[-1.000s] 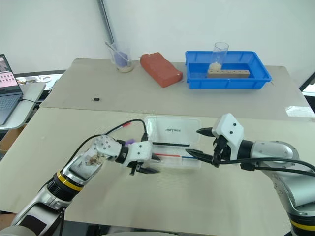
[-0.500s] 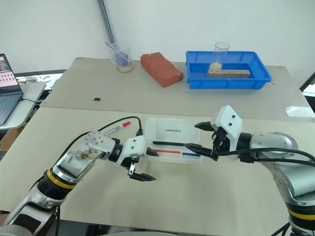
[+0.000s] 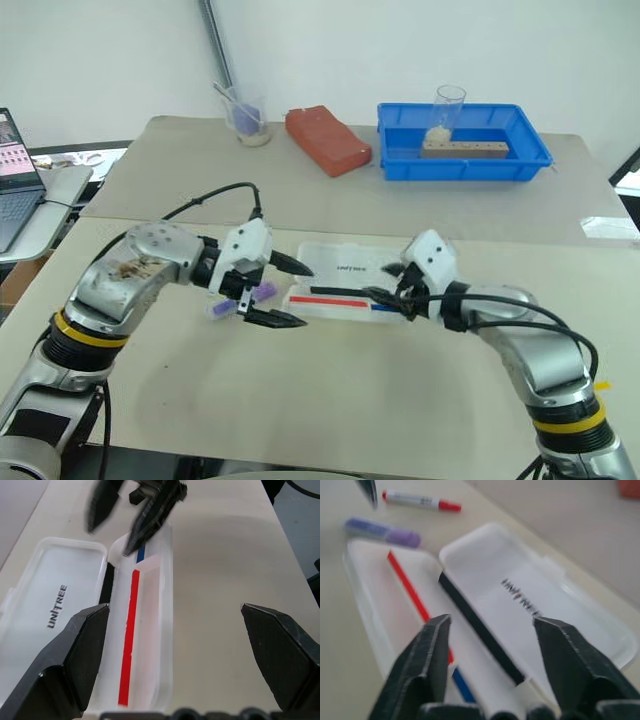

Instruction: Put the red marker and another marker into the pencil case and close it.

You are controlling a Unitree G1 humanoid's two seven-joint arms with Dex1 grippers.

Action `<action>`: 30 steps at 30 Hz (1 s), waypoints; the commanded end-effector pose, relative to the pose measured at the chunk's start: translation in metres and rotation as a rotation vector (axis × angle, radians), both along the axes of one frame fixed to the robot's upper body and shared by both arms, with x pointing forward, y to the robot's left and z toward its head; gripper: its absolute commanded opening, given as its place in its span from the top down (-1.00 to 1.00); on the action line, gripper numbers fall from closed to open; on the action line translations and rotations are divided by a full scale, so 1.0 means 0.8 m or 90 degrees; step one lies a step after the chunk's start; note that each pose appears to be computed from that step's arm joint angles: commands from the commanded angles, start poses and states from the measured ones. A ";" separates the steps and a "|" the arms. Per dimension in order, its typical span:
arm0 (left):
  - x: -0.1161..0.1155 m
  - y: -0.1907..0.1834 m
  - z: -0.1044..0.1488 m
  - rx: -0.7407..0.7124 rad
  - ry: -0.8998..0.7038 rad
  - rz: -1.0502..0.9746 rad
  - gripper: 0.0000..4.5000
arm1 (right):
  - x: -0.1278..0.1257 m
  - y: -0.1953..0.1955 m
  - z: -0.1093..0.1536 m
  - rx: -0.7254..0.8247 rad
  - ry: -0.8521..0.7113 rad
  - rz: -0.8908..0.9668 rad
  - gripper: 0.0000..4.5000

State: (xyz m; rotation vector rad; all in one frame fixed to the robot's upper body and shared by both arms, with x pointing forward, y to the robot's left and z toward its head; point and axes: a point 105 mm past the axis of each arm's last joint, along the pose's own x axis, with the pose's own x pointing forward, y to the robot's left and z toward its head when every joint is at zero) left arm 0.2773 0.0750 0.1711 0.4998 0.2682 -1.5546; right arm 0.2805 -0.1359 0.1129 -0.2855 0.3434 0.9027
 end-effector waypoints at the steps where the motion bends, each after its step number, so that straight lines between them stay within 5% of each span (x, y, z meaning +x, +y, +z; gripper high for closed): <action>1: 0.000 0.009 0.025 -0.010 -0.038 0.002 -1.00 | -0.011 0.006 -0.011 -0.029 0.000 0.036 0.38; 5: -0.003 0.018 0.023 0.000 -0.032 0.015 -1.00 | -0.014 0.008 -0.030 -0.047 0.016 0.039 0.99; 14: -0.015 0.049 0.006 0.040 -0.019 0.051 -1.00 | -0.010 0.020 -0.040 -0.039 0.004 0.049 0.99; 21: 0.057 0.108 0.015 -0.027 -0.065 0.299 -1.00 | -0.012 0.040 0.029 0.023 -0.133 0.110 0.99; 30: 0.089 0.164 -0.014 0.007 -0.094 0.396 -1.00 | -0.013 0.053 0.099 0.066 -0.169 0.183 -0.30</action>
